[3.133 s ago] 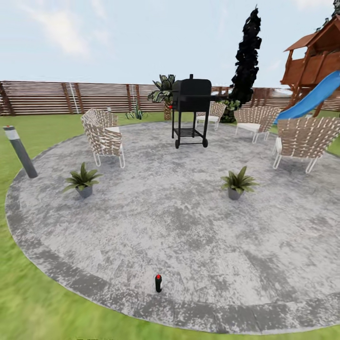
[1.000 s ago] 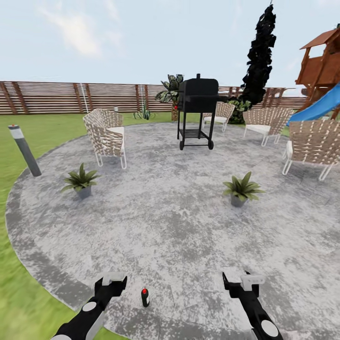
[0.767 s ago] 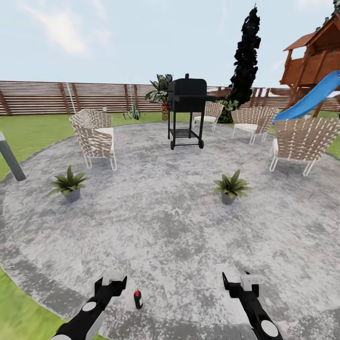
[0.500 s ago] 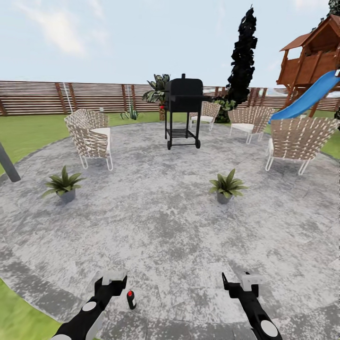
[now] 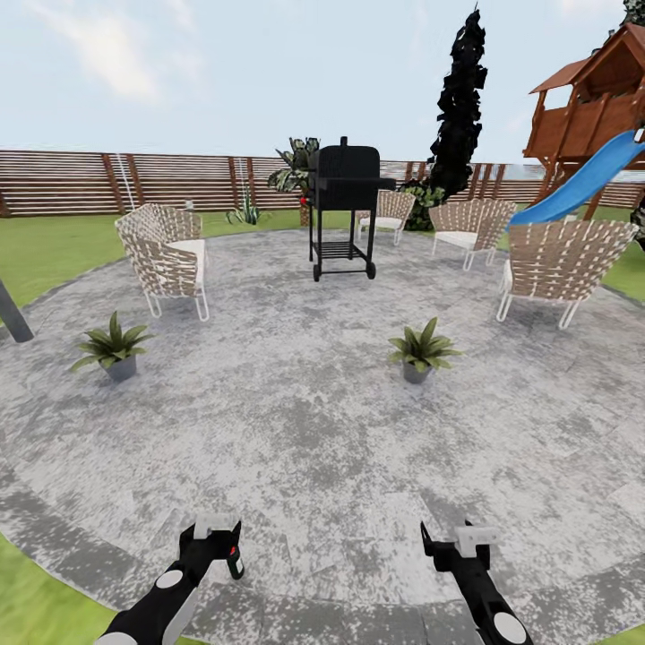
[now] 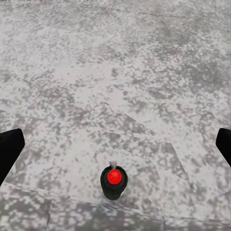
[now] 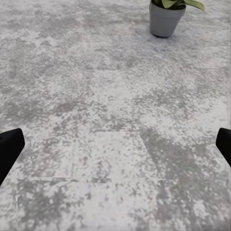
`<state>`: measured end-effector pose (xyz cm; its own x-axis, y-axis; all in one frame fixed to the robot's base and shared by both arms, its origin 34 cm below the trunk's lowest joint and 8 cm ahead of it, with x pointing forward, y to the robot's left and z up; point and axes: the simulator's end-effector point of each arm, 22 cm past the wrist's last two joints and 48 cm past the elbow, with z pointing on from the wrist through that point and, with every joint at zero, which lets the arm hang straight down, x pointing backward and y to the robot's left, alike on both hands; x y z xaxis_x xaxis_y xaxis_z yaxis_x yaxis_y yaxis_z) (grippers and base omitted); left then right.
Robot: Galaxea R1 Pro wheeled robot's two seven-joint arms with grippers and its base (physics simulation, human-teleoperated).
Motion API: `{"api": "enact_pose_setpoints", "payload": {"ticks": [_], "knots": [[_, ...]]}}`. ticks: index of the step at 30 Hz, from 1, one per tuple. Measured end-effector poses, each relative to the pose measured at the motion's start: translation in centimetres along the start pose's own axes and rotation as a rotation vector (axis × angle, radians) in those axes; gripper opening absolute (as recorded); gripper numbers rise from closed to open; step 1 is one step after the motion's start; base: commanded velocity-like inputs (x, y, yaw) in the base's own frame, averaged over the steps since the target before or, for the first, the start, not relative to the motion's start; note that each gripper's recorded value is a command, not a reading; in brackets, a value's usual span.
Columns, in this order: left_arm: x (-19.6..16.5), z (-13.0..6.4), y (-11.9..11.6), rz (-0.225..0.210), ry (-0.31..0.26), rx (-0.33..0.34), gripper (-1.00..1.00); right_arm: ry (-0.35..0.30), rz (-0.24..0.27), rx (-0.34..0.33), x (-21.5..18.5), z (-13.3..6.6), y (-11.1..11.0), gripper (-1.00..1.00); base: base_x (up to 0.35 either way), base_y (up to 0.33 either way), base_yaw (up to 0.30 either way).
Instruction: Pick up the pesticide atomizer in the garden and spray insectifuge to fully cover both potted plants in the garden.
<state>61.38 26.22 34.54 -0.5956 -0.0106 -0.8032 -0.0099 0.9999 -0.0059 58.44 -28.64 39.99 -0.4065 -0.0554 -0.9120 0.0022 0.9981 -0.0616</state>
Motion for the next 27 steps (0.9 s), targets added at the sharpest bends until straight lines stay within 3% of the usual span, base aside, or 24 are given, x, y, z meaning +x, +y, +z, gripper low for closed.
{"api": "enact_pose_setpoints", "payload": {"ticks": [21,27], "knots": [[6.4,2.0,0.8,0.008,0.027,-0.009,1.0,0.028,0.002,-0.005,6.2,0.9,0.6,1.0,0.0,0.0,0.0],[7.7,2.4,0.8,0.009,0.033,-0.008,1.0,0.062,0.001,-0.008,8.1,1.0,0.7,1.0,0.0,0.0,0.0]]}}
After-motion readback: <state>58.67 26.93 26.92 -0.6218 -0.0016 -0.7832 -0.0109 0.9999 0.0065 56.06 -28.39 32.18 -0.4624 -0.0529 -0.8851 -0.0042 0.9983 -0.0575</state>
